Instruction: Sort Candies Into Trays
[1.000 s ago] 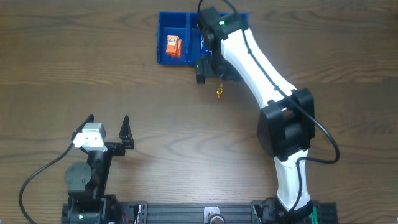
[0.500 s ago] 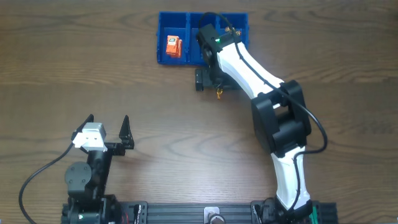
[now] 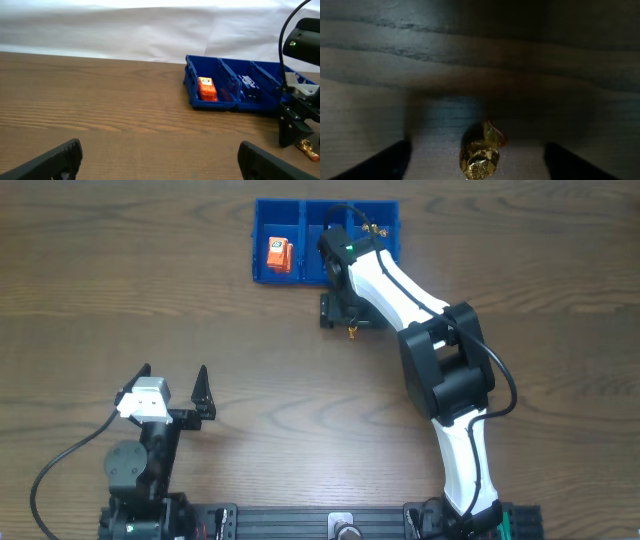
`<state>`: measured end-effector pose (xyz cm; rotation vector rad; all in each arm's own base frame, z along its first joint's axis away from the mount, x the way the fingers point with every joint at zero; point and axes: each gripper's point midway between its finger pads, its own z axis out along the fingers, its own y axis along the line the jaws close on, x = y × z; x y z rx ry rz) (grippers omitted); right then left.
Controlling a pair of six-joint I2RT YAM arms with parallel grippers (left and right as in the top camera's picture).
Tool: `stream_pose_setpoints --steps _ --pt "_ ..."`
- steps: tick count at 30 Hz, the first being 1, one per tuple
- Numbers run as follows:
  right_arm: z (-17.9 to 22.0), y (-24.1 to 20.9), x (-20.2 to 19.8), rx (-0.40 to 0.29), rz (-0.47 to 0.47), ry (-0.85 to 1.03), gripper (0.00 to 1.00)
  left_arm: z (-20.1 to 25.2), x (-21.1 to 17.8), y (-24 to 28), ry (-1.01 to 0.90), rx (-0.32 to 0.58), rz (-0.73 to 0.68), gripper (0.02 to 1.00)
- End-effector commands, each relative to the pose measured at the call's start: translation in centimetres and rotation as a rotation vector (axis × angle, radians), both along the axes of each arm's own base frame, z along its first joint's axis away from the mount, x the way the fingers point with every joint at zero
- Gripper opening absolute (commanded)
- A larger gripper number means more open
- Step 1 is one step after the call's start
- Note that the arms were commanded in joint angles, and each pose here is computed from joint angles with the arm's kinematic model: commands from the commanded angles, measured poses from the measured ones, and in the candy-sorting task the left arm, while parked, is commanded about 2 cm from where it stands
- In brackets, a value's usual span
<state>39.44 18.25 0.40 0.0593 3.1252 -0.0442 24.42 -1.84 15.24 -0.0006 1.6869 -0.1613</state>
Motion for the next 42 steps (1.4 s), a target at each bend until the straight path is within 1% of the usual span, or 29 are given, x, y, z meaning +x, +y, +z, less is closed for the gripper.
stream_pose_setpoints --steps 1,3,6,8,11,14,18,20,23,25,28,30,31,33,36,37,39,42 --pt "-0.6 -0.4 0.0 -0.001 -0.025 0.015 0.700 -1.6 -0.1 -0.3 0.047 -0.006 -0.015 0.998" --pt "-0.6 -0.4 0.0 0.002 -0.025 0.013 0.557 -1.6 -0.1 -0.3 0.047 -0.006 -0.015 0.998" --pt "-0.7 -0.3 0.0 0.005 -0.024 0.013 0.400 -1.6 -0.1 -0.3 0.047 -0.006 -0.015 0.998" --pt "-1.1 -0.5 -0.3 0.001 -0.025 0.020 0.305 -1.6 -0.1 -0.3 0.047 -0.006 -0.015 0.998" --pt "-1.6 -0.5 -0.7 0.005 -0.025 0.030 0.207 -1.6 -0.1 -0.3 0.047 -0.006 -0.015 0.998" --pt "-1.6 -0.4 -0.5 0.012 -0.026 0.022 0.051 -1.6 -0.1 -0.3 0.047 -0.006 -0.015 0.998" --pt "-0.2 -0.1 0.5 0.029 -0.027 -0.016 0.038 -1.6 -0.1 -0.3 0.047 -0.006 -0.015 0.996" --pt "2.5 -0.2 1.6 0.048 -0.026 -0.066 0.040 -1.6 -0.1 -0.3 0.047 -0.006 -0.015 0.998" --pt "8.7 -1.0 3.3 0.057 -0.015 -0.174 0.036 -1.6 -0.1 -0.3 0.047 -0.006 -0.015 0.998" --pt "13.5 -2.1 4.1 0.038 -0.015 -0.259 0.036 -1.6 -0.1 -0.3 0.047 -0.006 -0.015 0.998" --pt "20.1 -4.0 5.7 -0.010 -0.025 -0.394 0.036 -1.6 -0.1 -0.3 0.047 -0.006 -0.015 0.998" --pt "23.1 -5.2 7.4 -0.024 -0.036 -0.494 0.036 -1.6 -0.1 -0.3 0.047 -0.006 -0.015 0.998" --pt "23.8 -5.9 8.2 -0.036 -0.051 -0.535 0.036 -1.6 -0.1 -0.3 0.047 -0.006 -0.015 0.998" --pt "24.4 -6.6 9.9 -0.043 -0.058 -0.595 0.036 -1.6 -0.1 -0.3 0.047 -0.006 -0.015 0.998" --pt "23.7 -6.3 12.5 -0.051 -0.017 -0.650 0.036 -1.6 -0.1 -0.3 0.047 -0.006 -0.015 0.998" --pt "23.0 -6.1 13.2 -0.055 -0.002 -0.655 0.036 -1.6 -0.1 -0.3 0.047 -0.006 -0.015 0.998" --pt "21.5 -6.0 14.1 -0.062 -0.005 -0.644 0.036 -1.6 -0.1 -0.3 0.047 -0.006 -0.015 0.998" --pt "17.9 -6.3 15.2 -0.077 -0.010 -0.592 0.036 -1.6 -0.1 -0.3 0.047 -0.006 -0.015 0.998"
